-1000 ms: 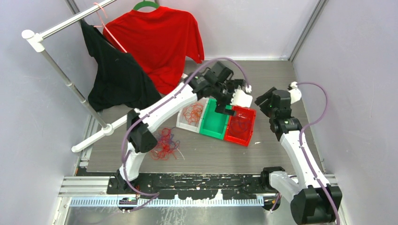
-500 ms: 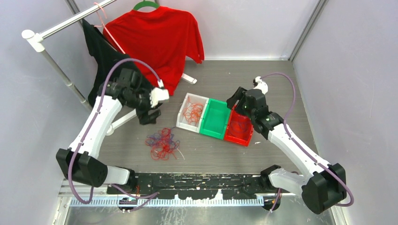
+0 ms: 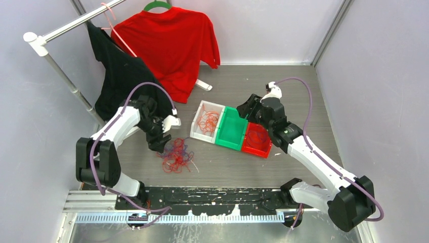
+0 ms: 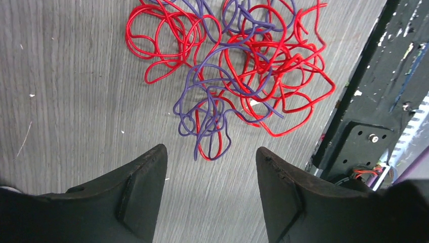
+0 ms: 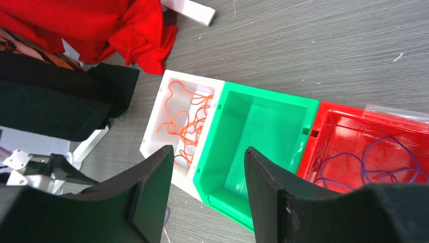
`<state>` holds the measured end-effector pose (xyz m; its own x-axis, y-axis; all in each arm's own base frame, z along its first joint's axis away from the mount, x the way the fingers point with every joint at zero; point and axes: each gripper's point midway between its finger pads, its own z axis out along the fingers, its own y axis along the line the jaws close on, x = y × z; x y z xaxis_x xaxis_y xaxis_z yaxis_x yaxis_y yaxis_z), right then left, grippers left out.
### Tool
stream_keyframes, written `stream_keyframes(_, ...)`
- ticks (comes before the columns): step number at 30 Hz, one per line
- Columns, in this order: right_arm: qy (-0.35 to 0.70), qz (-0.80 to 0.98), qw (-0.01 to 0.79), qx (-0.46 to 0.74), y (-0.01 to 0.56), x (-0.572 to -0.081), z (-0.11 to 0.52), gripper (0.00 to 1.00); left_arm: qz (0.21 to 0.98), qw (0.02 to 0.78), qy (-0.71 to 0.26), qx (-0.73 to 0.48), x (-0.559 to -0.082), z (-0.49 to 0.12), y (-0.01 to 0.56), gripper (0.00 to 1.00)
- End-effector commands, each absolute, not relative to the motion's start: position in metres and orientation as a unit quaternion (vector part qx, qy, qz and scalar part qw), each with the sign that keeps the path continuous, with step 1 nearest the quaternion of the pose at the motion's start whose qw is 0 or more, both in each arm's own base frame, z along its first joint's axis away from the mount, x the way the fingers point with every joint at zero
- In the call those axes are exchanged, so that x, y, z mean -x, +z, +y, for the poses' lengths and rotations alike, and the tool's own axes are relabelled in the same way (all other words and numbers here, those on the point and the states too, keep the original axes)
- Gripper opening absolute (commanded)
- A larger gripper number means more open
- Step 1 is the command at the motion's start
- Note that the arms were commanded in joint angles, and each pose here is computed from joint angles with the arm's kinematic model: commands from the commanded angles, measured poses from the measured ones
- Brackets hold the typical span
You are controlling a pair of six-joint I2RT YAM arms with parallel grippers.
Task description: Untangle the cables
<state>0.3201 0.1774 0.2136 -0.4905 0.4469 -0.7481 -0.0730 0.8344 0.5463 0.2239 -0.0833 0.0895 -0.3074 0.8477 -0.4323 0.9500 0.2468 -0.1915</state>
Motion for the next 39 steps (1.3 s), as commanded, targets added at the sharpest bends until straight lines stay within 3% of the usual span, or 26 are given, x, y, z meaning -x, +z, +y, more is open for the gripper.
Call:
stream_keyframes(1,0.293,0.799,0.515,-0.097,0.236,-0.321,0.189,0.57,0.767,0.149,-0.193,-0.593,-0.242,-0.083,0.08,0.64)
stream_keyframes(12,0.294,0.801,0.513,-0.096,0.238,-0.32,0.195,0.51,0.773,0.131,-0.183,-0.593,-0.253,-0.077,0.054,0.53)
stream_keyframes(15,0.294,0.8,0.514,-0.098,0.238,-0.319,0.195,0.5,0.774,0.125,-0.186,-0.592,-0.251,-0.077,0.054,0.41)
stream_keyframes(20,0.298,0.799,0.513,-0.099,0.239,-0.319,0.197,0.47,0.767,0.136,-0.178,-0.601,-0.251,-0.076,0.069,0.11)
stream_keyframes(22,0.301,0.797,0.514,-0.101,0.24,-0.319,0.198,0.46,0.764,0.15,-0.167,-0.605,-0.254,-0.076,0.079,0.04)
stream_keyframes(31,0.337,0.766,0.545,-0.052,0.262,-0.314,0.224,0.48,0.726,0.292,-0.11,-0.613,-0.275,-0.106,0.188,0.0)
stream_keyframes(39,0.435,0.676,0.584,0.112,0.313,-0.281,0.295,0.66,0.668,0.385,-0.074,-0.633,-0.259,-0.137,0.268,0.0)
